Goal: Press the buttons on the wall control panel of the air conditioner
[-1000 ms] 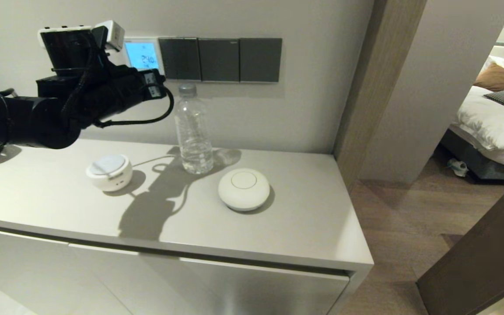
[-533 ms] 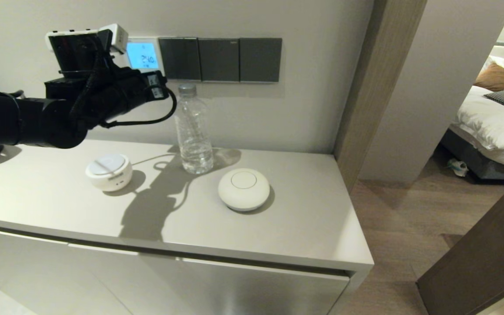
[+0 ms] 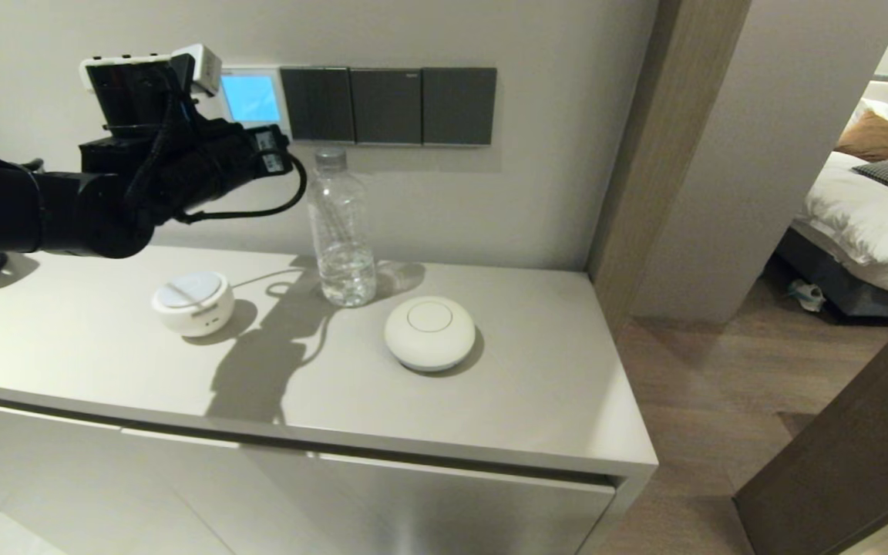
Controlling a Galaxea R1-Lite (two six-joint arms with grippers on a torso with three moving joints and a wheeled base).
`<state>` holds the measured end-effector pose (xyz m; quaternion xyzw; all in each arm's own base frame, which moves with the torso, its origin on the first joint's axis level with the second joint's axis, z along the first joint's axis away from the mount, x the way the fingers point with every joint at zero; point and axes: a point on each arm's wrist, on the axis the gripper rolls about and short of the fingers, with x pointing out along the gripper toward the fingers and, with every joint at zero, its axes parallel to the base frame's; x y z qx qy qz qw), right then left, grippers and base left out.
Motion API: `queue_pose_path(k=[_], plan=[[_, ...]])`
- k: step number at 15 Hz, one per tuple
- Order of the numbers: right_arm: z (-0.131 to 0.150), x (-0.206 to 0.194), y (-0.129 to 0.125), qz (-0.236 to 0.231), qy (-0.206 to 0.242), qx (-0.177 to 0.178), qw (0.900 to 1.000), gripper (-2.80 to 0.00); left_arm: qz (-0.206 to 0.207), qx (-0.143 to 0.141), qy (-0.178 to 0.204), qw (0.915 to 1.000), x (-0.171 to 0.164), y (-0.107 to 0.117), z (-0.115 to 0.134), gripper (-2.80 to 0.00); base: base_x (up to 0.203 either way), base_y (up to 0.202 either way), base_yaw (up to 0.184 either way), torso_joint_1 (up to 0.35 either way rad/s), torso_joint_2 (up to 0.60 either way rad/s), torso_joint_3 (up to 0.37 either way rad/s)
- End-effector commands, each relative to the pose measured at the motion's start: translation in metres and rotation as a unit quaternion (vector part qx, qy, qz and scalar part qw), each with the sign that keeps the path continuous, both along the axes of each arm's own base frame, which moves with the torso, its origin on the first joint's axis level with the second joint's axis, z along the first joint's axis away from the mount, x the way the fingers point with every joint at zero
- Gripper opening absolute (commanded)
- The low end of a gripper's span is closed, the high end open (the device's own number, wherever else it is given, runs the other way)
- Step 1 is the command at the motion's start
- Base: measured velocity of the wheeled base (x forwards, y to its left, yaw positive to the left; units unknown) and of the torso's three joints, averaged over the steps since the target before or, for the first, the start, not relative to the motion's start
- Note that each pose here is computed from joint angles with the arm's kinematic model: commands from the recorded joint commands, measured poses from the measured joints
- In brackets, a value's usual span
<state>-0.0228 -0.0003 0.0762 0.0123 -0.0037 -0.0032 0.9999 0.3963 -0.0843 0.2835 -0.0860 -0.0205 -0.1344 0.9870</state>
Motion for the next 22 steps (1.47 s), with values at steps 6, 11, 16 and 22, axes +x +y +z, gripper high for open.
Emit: queue_pose_path(k=[6,11,16,22], plan=[[-0.001,0.000,0.000,0.000,0.001,0.000,1.000,-2.80,0.005,-0.001,-0.004,1.0000,0.001,0.003,0.000,-2.80,0.000,0.000,0.000,0.000,0.00,0.000],[-0.001,0.000,0.000,0.000,0.001,0.000,1.000,-2.80,0.003,-0.005,-0.022,0.9997,-0.020,0.007,0.015,-2.80,0.000,0.000,0.000,0.000,0.00,0.000],[-0.001,0.000,0.000,0.000,0.001,0.000,1.000,-2.80,0.002,-0.011,-0.059,0.9982,-0.061,0.014,0.044,-2.80,0.000,0.000,0.000,0.000,0.00,0.000],[-0.001,0.000,0.000,0.000,0.001,0.000,1.000,-2.80,-0.005,-0.004,-0.099,0.9951,-0.158,0.029,0.068,-2.80,0.000,0.000,0.000,0.000,0.00,0.000]])
